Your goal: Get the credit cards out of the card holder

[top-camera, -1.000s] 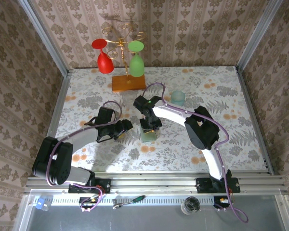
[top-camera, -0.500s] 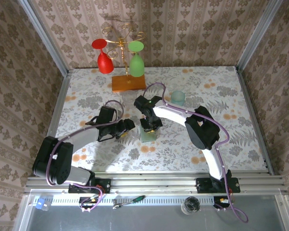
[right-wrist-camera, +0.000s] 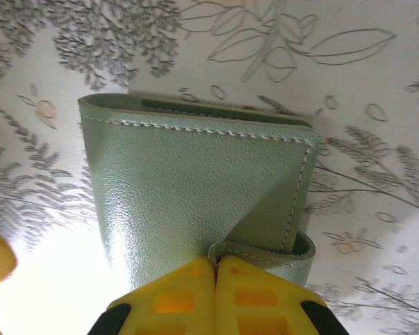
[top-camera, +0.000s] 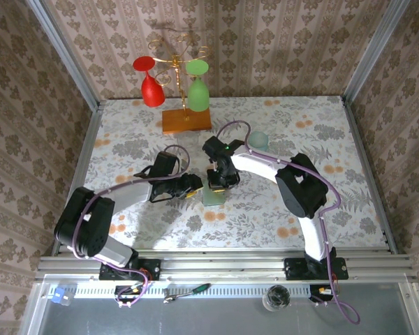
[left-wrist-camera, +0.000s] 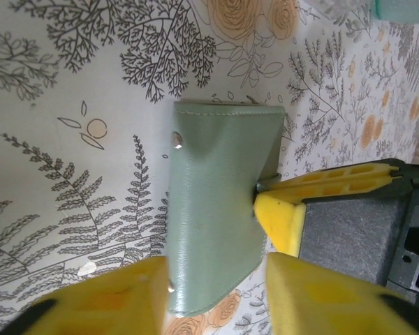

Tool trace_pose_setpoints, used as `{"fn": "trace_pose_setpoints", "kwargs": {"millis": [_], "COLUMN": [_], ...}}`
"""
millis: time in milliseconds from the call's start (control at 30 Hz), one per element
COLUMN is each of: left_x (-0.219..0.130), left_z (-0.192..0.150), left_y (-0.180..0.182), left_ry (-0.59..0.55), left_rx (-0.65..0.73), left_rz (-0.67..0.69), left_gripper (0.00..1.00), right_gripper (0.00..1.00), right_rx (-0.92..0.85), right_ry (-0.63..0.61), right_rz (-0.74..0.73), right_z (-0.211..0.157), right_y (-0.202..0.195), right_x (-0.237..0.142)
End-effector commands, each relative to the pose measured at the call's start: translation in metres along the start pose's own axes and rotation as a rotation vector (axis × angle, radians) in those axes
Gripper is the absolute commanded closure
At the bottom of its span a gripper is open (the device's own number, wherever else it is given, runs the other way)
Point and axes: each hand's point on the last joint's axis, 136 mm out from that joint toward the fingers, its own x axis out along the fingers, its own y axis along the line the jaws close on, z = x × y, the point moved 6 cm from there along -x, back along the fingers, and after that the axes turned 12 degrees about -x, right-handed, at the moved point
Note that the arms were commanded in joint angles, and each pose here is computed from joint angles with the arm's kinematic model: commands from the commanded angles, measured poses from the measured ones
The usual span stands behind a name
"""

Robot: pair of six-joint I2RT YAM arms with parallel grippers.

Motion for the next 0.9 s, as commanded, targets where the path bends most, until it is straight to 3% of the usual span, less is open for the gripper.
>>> {"fn": "trace_pose_setpoints", "kwargs": {"millis": [0,133,233,533,867], "left_x": [0.004,0.011,0.017,0.03,0.033], "left_z": [0.001,0.002,0.0,-0.003,-0.001], "left_y": [-0.013,-0.014,-0.011,0.02,0.058], "left_ry": [0.019,0.042,0.057,0.11,0.16], "left_rx": [0.003,-0.018,-0.033,-0.075,-0.088], "left_rz": [-0.046,-0.065,-0.048,0.106,0.288], "left_gripper": [0.76,0.93,1.0,1.0,1.0], "right_gripper": [1.0,1.0,1.0,1.0,1.0], "right_rx": [0.041,0.075,0.088,0.094,-0.029], "right_ry": [0.013,-0.005,-0.012,-0.022,0.086], "right_rz": [0.14,0.208,0.227,0.226,-0.092], "right_z": [-0.006,-0.003,-0.004,-0.005,-0.02], "right_y": [0.016,0.02,0.019,0.012,-0.015], "right_x": [0.005,0.005,0.006,0.003,0.004]}}
